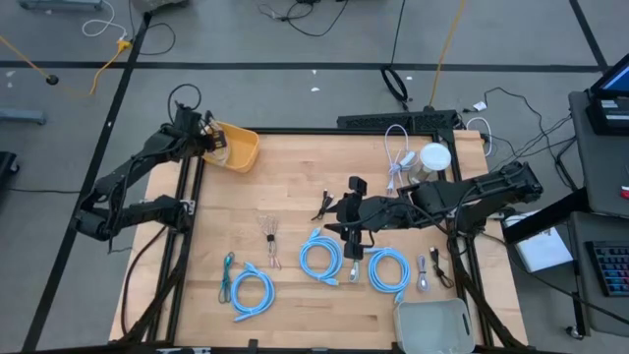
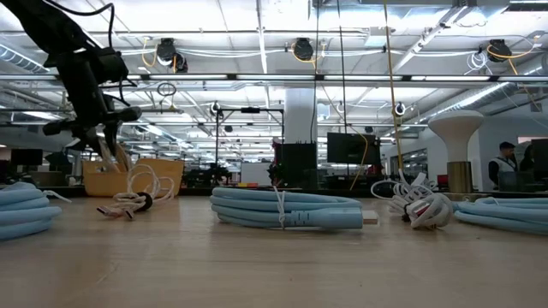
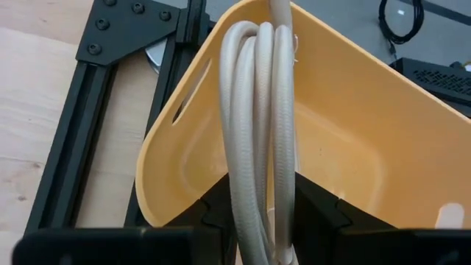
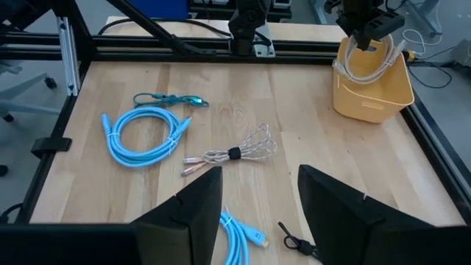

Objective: Pick & Place USB Port
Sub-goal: Put the gray hdmi cable into the yellow bin

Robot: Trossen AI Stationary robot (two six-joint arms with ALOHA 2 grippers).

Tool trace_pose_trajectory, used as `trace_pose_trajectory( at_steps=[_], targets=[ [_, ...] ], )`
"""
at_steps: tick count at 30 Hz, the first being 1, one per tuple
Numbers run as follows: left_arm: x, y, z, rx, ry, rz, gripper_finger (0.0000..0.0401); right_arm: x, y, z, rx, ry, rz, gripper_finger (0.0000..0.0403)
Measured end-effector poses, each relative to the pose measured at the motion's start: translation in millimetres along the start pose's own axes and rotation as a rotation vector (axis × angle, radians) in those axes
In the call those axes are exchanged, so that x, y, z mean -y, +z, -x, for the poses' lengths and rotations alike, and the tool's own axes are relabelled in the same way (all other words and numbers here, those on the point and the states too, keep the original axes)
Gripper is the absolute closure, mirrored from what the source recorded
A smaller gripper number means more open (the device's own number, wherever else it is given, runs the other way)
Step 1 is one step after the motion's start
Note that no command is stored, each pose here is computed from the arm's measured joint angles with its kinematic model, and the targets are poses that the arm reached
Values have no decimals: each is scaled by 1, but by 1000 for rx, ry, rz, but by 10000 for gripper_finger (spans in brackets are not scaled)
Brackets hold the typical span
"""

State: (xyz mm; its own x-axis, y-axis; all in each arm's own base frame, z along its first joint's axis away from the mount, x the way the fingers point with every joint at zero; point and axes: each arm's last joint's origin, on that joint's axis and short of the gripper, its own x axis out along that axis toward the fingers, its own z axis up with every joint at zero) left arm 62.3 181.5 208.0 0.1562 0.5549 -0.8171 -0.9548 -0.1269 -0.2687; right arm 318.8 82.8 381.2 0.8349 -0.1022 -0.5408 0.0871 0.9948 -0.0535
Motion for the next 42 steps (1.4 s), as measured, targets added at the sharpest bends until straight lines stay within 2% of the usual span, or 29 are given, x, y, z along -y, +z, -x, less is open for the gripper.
trace_pose_trajectory(
  at_steps=[3, 11, 20, 42],
  targets=[
    [1, 2, 0, 21, -13, 77, 300, 0, 1, 0, 14, 2, 6, 232],
    [-2, 9, 10, -70, -43, -23, 300, 0, 2, 0, 21, 3, 11, 232],
    [-1, 9, 10, -70, -52, 10, 299, -1, 4, 0, 36, 6, 6, 232],
    [2, 10, 5, -96, 7, 22, 288, -1, 1, 0, 13, 7, 13, 232]
  ],
)
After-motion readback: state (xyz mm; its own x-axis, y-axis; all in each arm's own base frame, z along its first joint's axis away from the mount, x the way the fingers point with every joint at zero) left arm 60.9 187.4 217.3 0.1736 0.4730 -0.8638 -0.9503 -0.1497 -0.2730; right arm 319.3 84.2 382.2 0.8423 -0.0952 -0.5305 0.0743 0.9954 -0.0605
